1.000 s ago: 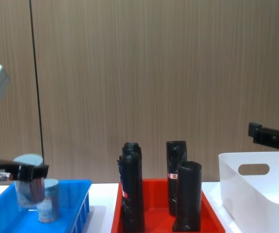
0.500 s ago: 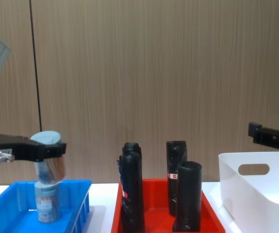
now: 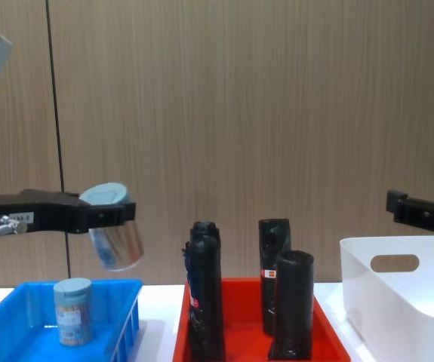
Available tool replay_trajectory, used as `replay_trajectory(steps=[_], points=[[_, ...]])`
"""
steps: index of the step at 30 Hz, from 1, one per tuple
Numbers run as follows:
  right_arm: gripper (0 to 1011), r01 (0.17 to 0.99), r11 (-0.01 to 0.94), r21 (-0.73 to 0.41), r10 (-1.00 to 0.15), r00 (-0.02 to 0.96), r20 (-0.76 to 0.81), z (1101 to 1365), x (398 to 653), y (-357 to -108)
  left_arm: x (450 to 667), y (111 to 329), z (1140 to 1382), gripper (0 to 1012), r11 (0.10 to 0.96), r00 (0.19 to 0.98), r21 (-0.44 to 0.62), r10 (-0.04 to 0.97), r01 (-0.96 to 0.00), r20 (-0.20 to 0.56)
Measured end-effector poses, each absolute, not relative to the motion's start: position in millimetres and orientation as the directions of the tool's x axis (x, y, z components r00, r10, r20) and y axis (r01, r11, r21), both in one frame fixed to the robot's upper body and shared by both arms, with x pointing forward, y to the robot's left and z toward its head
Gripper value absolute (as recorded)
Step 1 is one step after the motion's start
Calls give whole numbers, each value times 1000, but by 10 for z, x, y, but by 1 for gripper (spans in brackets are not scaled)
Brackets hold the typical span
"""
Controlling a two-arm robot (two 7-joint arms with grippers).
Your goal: Pick the cotton swabs from the blue box and place them into the white box.
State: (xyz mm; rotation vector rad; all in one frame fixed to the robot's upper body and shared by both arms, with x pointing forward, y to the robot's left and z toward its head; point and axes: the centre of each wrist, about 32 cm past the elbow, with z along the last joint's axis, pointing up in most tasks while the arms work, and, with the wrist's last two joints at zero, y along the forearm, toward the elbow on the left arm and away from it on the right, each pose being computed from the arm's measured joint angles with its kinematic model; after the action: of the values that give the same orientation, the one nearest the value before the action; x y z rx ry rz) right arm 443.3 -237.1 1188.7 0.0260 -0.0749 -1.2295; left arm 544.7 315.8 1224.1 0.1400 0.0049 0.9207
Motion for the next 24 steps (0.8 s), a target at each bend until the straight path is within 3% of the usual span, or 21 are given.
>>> replay_trajectory(steps=[8, 24], points=[[1002, 940, 335, 60, -942, 333, 43, 11887, 4433, -2371, 5527, 3210, 12250, 670, 723, 727, 88, 686, -685, 18], [1002, 940, 335, 60, -942, 333, 43, 11887, 4433, -2371, 5666, 3194, 12221, 670, 881, 880, 37, 473, -472, -39]])
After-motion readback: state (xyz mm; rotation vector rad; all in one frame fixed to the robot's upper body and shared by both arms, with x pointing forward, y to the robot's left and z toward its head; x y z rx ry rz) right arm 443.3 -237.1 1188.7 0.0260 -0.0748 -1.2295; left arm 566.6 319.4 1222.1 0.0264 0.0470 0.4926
